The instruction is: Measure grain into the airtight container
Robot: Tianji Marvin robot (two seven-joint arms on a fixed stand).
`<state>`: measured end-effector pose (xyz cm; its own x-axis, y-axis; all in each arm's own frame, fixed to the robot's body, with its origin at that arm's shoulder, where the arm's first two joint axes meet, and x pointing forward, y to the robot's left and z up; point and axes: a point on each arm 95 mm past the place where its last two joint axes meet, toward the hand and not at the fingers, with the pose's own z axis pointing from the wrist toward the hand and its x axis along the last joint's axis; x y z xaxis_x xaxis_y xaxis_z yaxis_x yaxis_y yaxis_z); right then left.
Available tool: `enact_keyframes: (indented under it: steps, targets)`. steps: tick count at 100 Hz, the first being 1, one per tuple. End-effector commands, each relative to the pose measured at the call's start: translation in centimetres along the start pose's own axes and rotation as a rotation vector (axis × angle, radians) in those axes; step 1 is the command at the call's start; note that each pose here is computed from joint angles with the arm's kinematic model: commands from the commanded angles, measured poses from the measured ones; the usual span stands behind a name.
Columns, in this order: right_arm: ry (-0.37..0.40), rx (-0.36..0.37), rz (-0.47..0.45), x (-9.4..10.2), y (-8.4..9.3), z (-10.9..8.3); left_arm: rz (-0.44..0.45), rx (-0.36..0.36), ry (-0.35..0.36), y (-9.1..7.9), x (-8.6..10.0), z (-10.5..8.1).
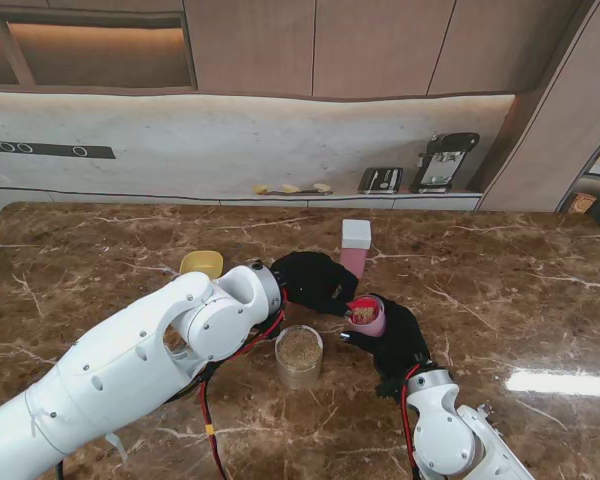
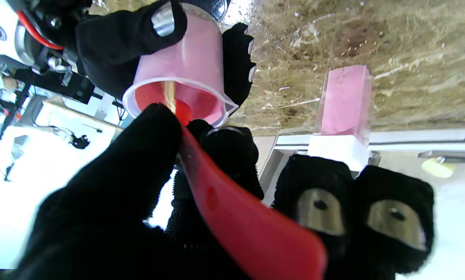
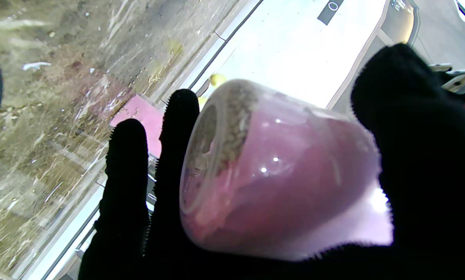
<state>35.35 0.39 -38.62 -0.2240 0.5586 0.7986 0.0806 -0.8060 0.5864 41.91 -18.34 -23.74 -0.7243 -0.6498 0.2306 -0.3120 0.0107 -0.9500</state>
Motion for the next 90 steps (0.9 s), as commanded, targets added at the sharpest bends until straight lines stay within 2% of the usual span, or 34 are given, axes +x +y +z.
enact_keyframes:
  steps: [1, 22, 49, 69, 81, 90]
  targets:
    - [-0.008, 0.013, 0.008, -0.15, -0.29, -0.32, 0.025, 0.007, 0.013, 0.33, 0.31, 0.12]
    - [-0.007, 0.013, 0.008, -0.16, -0.27, -0.36, 0.193, 0.014, 0.048, 0.45, 0.61, 0.09]
    - [-0.007, 0.011, 0.008, -0.17, -0.22, -0.38, 0.376, 0.11, 0.07, 0.52, 0.88, 0.07]
    - [-0.007, 0.011, 0.007, -0.17, -0.21, -0.39, 0.421, 0.12, 0.093, 0.68, 0.83, 0.06]
    - [-0.008, 0.013, 0.007, -0.17, -0.22, -0.41, 0.527, 0.116, 0.139, 0.35, 0.95, -0.15]
    - [-0.008, 0.014, 0.007, -0.15, -0.22, -0.41, 0.538, 0.111, 0.157, 0.34, 1.07, -0.29]
